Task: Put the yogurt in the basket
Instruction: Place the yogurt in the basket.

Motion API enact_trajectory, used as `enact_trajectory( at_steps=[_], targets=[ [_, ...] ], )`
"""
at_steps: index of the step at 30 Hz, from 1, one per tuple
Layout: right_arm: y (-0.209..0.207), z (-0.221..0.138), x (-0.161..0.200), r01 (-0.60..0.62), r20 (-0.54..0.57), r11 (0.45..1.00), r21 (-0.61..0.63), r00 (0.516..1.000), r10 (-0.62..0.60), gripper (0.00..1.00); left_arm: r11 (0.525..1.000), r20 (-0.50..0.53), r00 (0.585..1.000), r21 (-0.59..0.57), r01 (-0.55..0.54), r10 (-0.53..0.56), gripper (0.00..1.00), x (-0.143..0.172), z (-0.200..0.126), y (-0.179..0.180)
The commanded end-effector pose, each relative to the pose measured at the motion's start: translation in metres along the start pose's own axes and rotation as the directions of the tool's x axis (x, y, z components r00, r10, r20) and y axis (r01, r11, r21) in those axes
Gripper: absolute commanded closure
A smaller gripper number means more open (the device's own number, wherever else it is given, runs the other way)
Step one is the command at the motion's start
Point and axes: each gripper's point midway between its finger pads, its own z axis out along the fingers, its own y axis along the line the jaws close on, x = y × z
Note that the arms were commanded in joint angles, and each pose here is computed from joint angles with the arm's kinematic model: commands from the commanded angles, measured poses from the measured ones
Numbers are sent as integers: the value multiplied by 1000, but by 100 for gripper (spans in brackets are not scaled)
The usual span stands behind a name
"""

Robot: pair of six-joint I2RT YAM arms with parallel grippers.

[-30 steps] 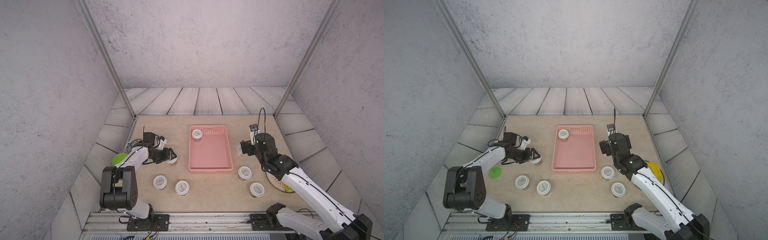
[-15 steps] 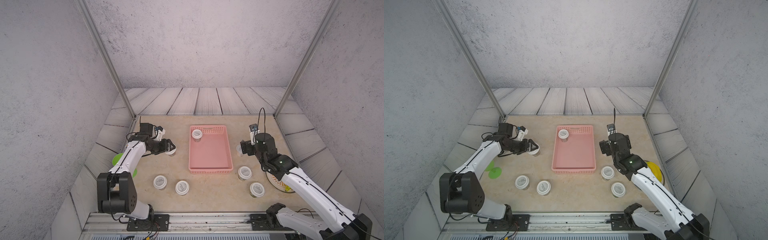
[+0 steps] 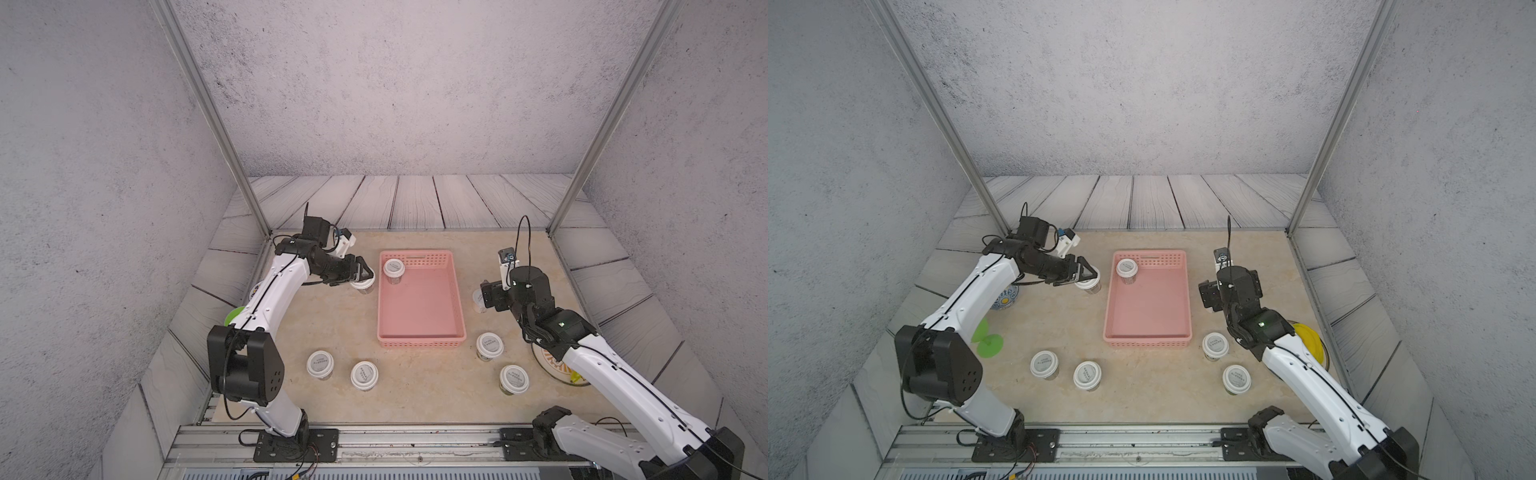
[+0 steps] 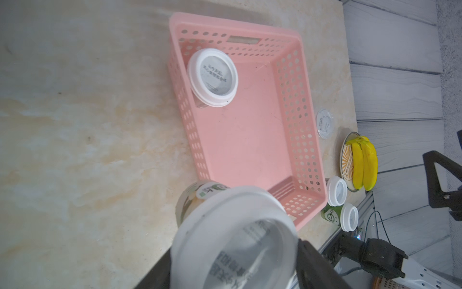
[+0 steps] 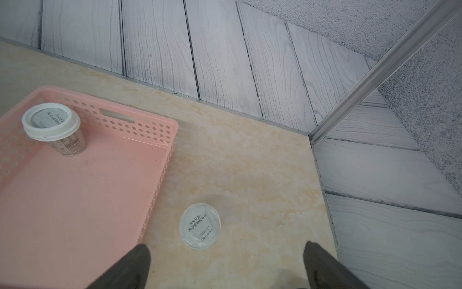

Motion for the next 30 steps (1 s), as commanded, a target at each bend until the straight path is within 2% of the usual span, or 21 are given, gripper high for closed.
enact_trajectory(
  at_steps=[1, 8, 14, 25, 30],
  targets=[
    [-2, 3, 4, 8, -9, 1000, 20, 1000, -8, 0, 999, -59, 998, 38, 11, -8, 36, 0, 12, -17],
    [-2, 3, 4, 11, -11, 1000, 22, 1000, -11, 0, 997, -129, 989, 47, -61, 67, 37, -11, 52, -44],
    [-1, 2, 4, 9, -7, 1000, 16, 1000, -9, 0, 992, -181, 976, -3, -123, 120, 36, -11, 87, -48],
    [-2, 2, 4, 2, -6, 1000, 18, 1000, -2, 0, 951, -248, 953, -205, -230, 177, 33, -13, 132, -12],
    [-3, 2, 4, 5, -7, 1000, 25, 1000, -4, 0, 961, -276, 949, -185, -207, 151, 32, -5, 148, -11]
  ],
)
